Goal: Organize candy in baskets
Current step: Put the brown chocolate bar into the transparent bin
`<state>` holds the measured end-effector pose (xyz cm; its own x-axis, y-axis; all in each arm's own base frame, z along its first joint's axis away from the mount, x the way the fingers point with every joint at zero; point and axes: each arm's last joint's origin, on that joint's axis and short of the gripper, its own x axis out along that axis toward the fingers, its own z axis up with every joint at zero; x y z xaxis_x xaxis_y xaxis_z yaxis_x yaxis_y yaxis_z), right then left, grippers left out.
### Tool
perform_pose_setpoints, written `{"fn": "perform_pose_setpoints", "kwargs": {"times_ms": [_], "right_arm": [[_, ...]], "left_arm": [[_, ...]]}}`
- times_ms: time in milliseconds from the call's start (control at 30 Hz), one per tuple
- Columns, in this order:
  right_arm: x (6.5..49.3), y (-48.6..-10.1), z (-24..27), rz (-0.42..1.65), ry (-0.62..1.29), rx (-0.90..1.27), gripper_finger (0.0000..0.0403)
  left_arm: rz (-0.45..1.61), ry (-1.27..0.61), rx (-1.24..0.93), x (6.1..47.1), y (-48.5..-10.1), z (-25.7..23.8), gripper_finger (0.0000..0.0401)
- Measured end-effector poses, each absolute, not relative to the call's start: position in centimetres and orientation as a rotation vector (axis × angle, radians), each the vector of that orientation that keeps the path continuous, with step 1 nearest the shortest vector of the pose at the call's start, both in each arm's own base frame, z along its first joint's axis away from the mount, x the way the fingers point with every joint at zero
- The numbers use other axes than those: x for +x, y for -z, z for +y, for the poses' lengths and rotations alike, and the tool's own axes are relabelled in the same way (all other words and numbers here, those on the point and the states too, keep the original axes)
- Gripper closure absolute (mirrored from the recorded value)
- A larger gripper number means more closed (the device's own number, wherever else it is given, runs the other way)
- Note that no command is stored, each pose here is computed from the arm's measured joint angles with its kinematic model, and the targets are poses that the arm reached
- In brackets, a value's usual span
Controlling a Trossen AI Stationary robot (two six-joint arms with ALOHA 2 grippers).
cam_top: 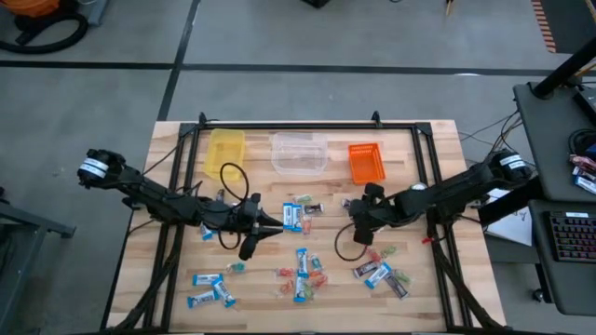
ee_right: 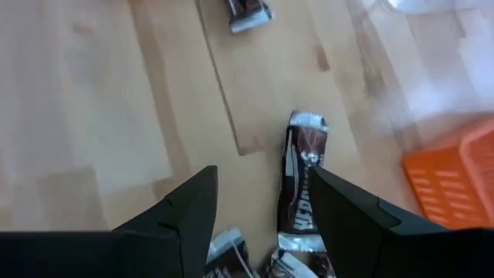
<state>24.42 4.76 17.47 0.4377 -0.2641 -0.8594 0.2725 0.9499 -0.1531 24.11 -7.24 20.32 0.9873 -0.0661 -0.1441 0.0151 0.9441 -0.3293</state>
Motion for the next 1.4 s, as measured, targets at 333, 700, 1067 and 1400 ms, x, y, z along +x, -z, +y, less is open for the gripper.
{"fn": "perform_pose_setpoints", "kwargs": {"times_ms": [333, 700, 1067, 1400], "right_arm": [[25.3, -14.9, 2.2, 1.178, 0.450, 0.071, 0.0209], [25.9, -12.8, 1.3, 1.265, 0.472, 0.072, 0.0245], [25.7, -13.9, 1.5, 1.240, 0.394, 0.101, 0.0385], [26.1, -19.0, 1.7, 1.044, 0.288, 0.154, 0.0390]], "left_arm": [[0.153, 0.044, -0.307, 24.1, -20.3, -7.2, 0.0324], [0.152, 0.044, -0.289, 24.1, -20.3, -7.2, 0.0324], [0.152, 0.043, -0.303, 24.1, -20.3, -7.2, 0.0324], [0.129, 0.103, -0.326, 23.6, -21.2, -7.6, 0.0324]]}}
